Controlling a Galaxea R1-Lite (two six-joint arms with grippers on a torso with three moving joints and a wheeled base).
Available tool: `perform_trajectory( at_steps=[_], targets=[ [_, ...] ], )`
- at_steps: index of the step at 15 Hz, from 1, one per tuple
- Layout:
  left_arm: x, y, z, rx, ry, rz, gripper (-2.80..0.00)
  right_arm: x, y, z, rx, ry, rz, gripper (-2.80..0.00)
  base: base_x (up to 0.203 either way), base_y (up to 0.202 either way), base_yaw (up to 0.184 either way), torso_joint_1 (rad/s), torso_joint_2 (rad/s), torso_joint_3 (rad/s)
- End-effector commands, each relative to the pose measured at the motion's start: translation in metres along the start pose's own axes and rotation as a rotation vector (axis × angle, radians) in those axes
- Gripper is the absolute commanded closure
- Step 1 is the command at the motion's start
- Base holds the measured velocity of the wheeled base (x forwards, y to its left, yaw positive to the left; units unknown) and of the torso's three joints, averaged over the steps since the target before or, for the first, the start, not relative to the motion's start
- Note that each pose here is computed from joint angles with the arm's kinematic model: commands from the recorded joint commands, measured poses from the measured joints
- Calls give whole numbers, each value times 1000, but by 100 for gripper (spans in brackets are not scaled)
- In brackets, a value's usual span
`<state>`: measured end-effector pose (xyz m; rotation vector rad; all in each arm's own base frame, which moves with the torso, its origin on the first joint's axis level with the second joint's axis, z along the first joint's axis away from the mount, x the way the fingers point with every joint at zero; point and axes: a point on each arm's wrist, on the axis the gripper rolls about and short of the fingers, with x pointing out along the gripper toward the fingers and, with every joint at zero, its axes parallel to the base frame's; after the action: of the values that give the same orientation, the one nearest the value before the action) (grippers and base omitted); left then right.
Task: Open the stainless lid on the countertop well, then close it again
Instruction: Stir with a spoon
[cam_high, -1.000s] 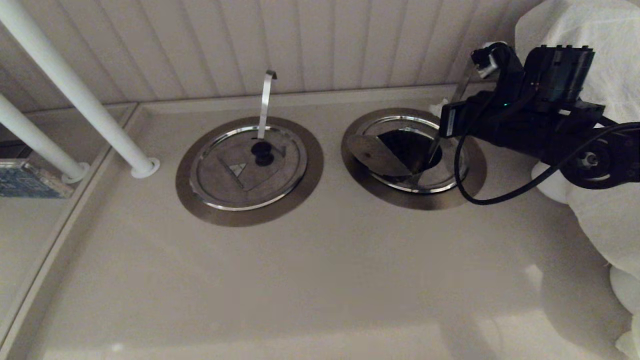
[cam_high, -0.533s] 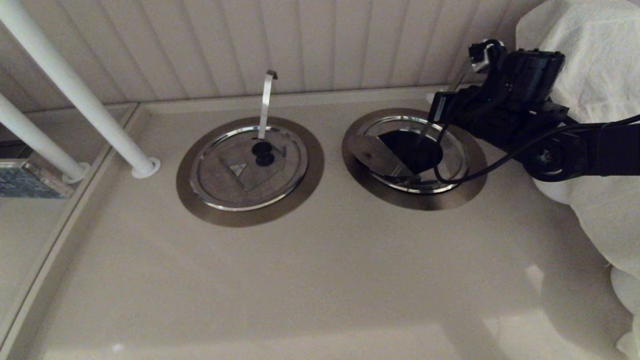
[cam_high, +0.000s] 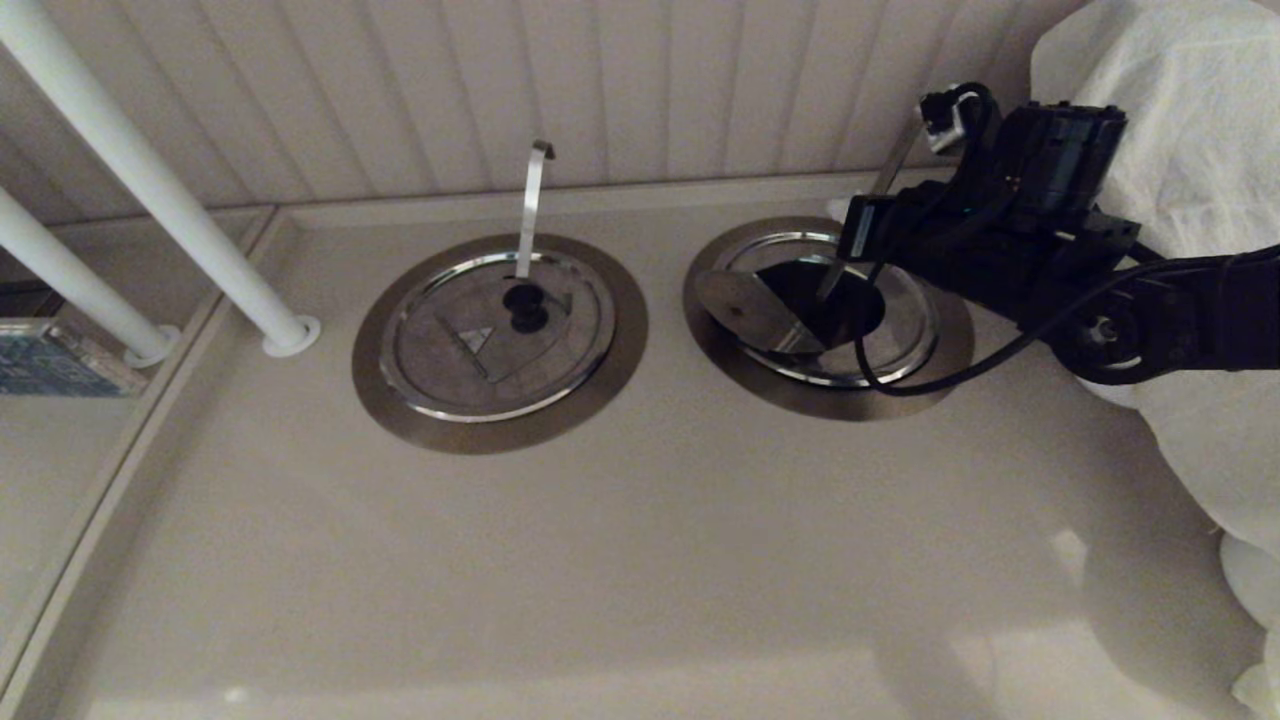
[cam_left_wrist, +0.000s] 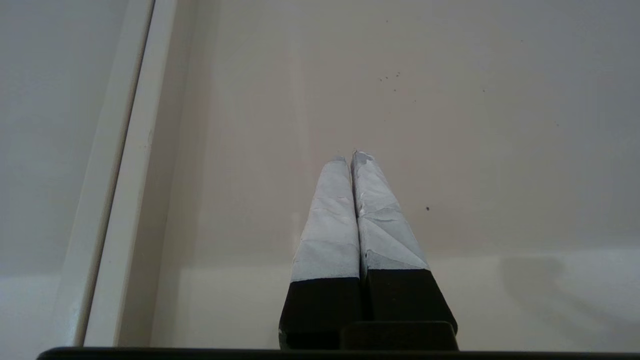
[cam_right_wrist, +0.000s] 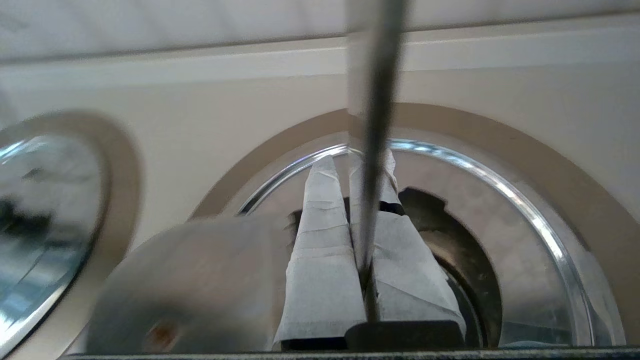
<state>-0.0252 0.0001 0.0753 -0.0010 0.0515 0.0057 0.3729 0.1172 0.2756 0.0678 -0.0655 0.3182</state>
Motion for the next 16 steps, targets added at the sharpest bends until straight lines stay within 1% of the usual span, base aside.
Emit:
perform_trajectory(
  at_steps=[1,4,6,9,10,12,13,14,16],
  targets=[
    [0,0,0,0,1,0,0,-15,-1,11,-35,-9,10,0,0,0,0,0,0,0],
    [0,0,0,0,1,0,0,-16,-4,5,-117,28,2,0,0,0,0,0,0,0],
    [0,0,0,0,1,0,0,-14,-12,-1,-170,50,-18,0,0,0,0,0,0,0],
    [0,0,0,0,1,0,0,-2,-22,-10,-184,60,-47,0,0,0,0,0,0,0],
    [0,0,0,0,1,0,0,3,-24,-12,-184,57,-68,0,0,0,0,0,0,0],
    [0,0,0,0,1,0,0,15,-24,-14,-165,22,-118,0,0,0,0,0,0,0],
    [0,0,0,0,-1,0,0,19,-21,-14,-116,-4,-119,0,0,0,0,0,0,0],
    [0,0,0,0,1,0,0,21,-14,-14,-65,-19,-100,0,0,0,0,0,0,0],
    [0,0,0,0,1,0,0,20,-12,-14,-23,-18,-62,0,0,0,0,0,0,0]
  ],
)
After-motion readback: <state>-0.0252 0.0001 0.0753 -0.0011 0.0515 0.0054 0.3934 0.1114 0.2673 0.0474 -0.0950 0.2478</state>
